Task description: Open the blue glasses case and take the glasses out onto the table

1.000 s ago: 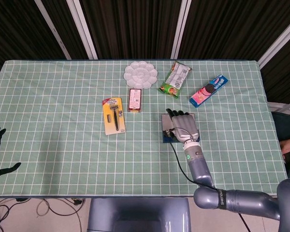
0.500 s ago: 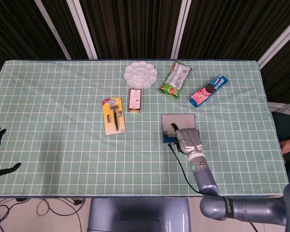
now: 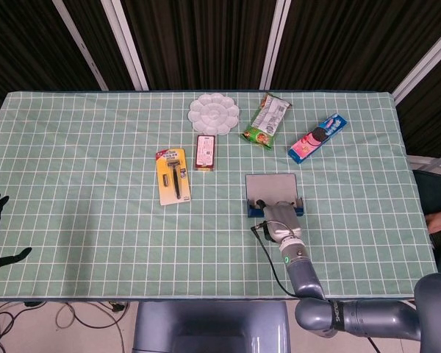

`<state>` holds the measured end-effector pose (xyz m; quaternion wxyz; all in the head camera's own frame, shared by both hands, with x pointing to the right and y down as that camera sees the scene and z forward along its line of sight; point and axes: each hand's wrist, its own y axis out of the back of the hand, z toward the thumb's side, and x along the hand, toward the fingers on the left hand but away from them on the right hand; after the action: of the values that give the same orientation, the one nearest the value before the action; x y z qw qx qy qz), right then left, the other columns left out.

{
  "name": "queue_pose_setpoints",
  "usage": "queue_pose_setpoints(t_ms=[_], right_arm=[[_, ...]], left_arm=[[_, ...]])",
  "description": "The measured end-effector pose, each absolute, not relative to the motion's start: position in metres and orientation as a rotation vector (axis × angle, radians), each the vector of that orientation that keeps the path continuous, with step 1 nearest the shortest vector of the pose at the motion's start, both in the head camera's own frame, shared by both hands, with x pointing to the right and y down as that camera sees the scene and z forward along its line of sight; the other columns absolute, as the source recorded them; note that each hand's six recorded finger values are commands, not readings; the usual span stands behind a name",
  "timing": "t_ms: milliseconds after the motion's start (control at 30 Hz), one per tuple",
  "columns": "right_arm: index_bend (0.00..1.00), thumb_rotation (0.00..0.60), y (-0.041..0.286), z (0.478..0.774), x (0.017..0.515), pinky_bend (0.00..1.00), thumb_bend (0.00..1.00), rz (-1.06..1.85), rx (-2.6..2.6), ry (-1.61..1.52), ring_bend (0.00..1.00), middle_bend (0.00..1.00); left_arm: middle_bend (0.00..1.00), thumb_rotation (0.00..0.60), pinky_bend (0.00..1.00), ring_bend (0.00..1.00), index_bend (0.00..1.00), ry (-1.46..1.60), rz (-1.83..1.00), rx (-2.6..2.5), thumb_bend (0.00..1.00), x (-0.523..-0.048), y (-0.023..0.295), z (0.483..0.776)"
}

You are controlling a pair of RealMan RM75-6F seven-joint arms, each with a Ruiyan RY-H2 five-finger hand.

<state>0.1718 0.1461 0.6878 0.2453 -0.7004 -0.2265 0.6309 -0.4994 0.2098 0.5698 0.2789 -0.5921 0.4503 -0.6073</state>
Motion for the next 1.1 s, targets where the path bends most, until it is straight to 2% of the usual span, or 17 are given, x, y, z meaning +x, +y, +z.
queue_pose_setpoints(t_ms=[400,767,1100], right_arm=[[0.29,0.6,0.161,0.685,0.161,1.0,0.76,1.689,-1.96,-0.614,1.0,1.0],[0.4,0.6,0.168,0.678,0.176,1.0,0.77,1.732,-1.916,-0.58,1.0,1.0],[0.44,0.6,0.172,0.673,0.196,1.0,0.79,1.771,-1.863,-0.561,1.0,1.0]], left_arm=[[0.0,0.6,0.0,0.0,0.0,1.211,-1.626,-1.595,0.04,-0.499,0.209,0.57],[0.0,0.6,0.0,0.0,0.0,1.223,-1.621,-1.603,0.04,-0.499,0.209,0.57],[0.0,0.6,0.0,0.0,0.0,1.232,-1.619,-1.604,0.04,-0.499,0.21,0.569]])
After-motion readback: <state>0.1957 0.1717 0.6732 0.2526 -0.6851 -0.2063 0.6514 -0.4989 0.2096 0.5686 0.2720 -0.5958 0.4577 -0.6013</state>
